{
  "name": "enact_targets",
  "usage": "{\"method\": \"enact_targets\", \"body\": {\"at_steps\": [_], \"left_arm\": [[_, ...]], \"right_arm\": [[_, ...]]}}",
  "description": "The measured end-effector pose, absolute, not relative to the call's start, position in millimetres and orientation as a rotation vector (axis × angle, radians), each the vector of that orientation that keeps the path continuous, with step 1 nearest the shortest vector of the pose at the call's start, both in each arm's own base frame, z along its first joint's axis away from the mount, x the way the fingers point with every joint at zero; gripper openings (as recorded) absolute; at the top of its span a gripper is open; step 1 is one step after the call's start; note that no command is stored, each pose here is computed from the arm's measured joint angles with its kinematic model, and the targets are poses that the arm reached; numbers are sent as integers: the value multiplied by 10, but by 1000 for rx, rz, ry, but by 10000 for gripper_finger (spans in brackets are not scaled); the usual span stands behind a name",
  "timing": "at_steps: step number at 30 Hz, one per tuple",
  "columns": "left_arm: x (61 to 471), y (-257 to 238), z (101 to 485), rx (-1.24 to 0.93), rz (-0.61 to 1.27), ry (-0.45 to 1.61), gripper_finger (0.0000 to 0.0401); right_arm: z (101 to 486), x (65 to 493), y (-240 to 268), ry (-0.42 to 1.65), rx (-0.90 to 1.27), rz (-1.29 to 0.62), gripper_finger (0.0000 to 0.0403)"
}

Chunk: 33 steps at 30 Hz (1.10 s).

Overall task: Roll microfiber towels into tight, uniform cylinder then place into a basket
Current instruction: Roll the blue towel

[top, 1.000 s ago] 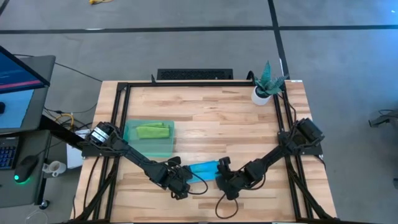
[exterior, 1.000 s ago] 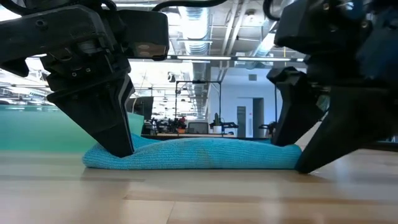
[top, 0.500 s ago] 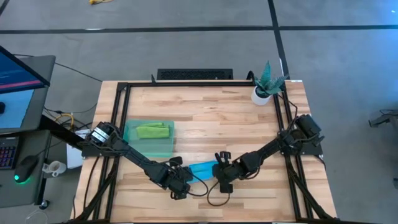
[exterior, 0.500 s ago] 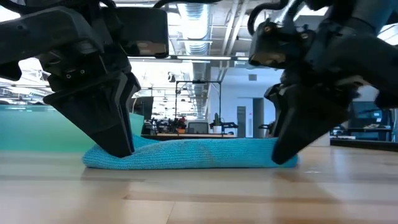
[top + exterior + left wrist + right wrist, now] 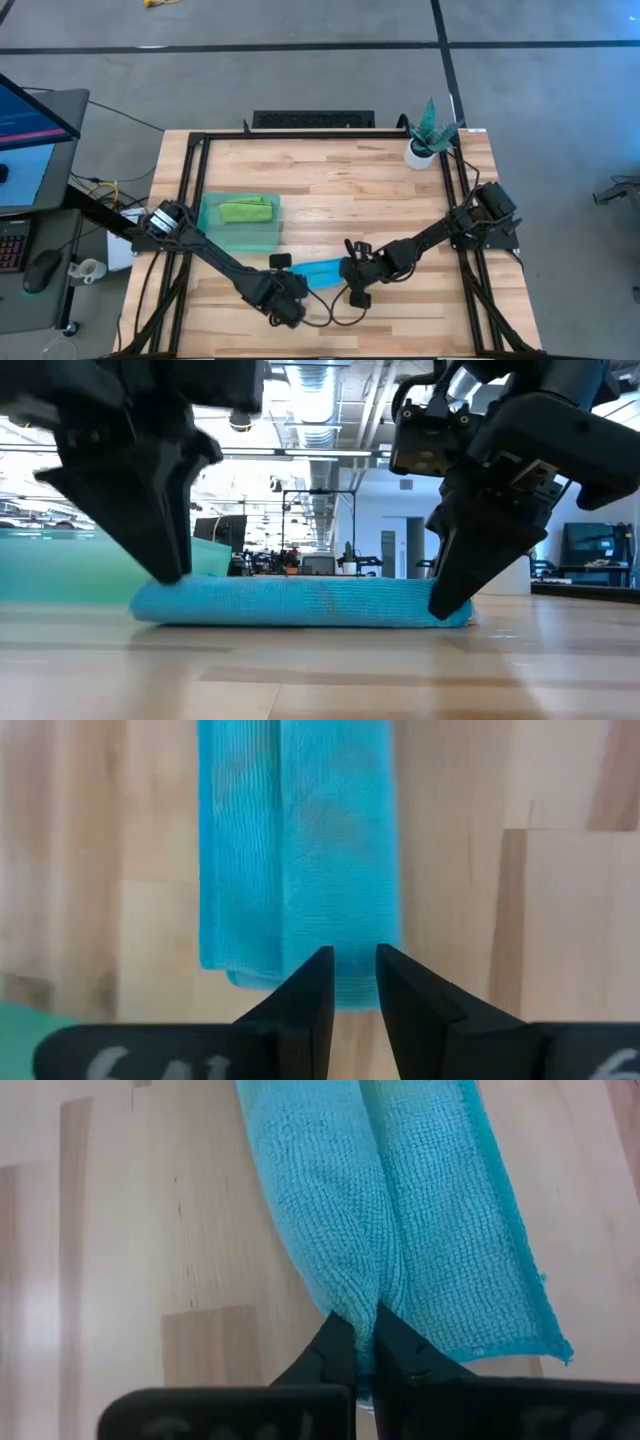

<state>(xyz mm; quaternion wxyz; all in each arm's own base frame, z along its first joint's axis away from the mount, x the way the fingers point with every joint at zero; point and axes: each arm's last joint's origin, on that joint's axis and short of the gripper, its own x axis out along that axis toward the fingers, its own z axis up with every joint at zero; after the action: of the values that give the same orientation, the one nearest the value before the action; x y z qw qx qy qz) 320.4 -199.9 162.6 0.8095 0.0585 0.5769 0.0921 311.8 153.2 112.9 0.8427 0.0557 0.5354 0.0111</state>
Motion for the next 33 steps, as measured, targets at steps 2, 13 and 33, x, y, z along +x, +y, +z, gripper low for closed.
{"method": "enact_targets", "body": {"at_steps": [2, 13, 33], "left_arm": [[3194, -2043, 1680, 155, 211, 1213, 70], [3153, -2088, 1742, 225, 222, 1203, 90], [3108, -2045, 1490, 264, 142, 1186, 242]], "right_arm": [[1129, 3119, 1531, 1132, 131, 17, 21], [1131, 3120, 1533, 1132, 141, 17, 24], [1135, 3122, 1551, 1131, 184, 18, 33]]}}
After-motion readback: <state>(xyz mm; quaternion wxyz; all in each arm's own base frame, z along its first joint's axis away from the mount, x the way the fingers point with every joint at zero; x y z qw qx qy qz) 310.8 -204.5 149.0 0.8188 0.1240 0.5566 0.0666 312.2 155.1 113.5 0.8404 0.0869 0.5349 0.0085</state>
